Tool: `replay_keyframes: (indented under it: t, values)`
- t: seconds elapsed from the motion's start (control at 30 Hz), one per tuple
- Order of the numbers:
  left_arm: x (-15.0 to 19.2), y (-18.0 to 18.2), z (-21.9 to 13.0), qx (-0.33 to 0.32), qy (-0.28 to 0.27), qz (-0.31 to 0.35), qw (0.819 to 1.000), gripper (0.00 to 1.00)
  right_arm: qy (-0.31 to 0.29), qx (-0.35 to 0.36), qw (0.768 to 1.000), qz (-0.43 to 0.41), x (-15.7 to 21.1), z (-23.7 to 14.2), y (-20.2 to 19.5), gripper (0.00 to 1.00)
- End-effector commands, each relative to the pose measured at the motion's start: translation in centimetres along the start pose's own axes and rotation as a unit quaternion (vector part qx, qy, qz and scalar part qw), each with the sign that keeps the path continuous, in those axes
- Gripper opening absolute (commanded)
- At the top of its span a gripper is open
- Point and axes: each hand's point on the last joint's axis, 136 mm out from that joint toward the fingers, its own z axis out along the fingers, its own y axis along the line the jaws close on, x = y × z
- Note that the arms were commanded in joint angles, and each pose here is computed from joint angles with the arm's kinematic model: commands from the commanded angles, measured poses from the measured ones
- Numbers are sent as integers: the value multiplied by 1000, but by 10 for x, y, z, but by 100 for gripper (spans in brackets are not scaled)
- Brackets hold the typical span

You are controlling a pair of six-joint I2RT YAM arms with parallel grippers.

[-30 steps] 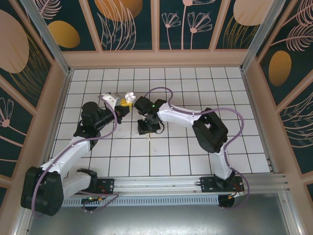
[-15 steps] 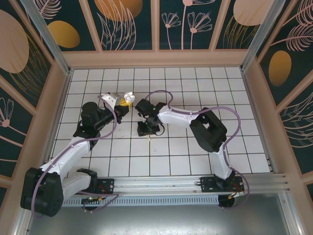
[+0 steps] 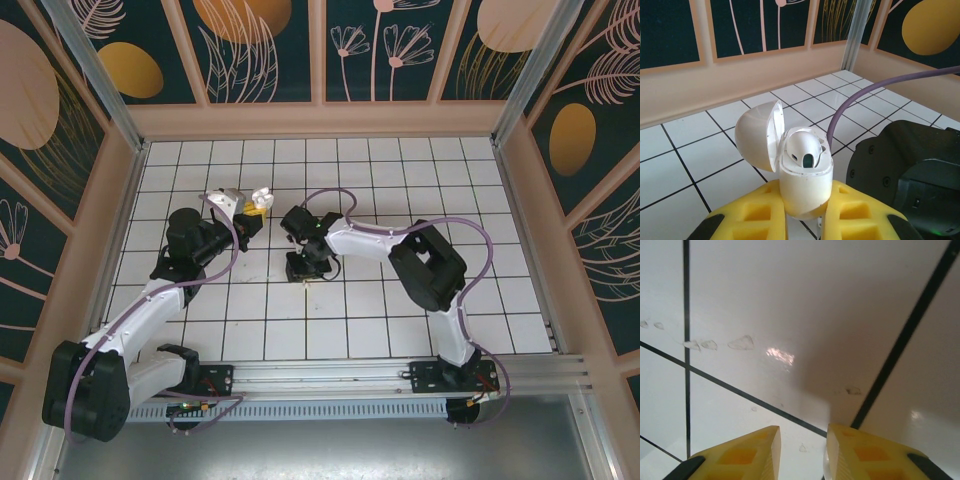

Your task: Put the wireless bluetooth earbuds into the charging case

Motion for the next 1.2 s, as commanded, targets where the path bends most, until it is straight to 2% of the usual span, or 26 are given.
replay_keyframes:
  t: [0.0,0.17,0.37,0.83,1.17]
  values:
    - [-4,0,1,1,-7,-6,1000,9,24,47,999,8,20,-4,-26,32]
    - [-3,0,2,2,-7,-10,1000,9,17,55,998,11,20,-16,-27,33]
    - [-1,-1,1,3,-6,-12,1000,9,-20,28,999,3,-1,-35,-12,36]
    - [-3,1,1,-2,-10,-10,1000,9,-2,14,1000,-6,-4,-9,-13,36]
    - [-1,4,3,-7,-6,-15,1000,9,25,43,999,5,18,1,-35,36]
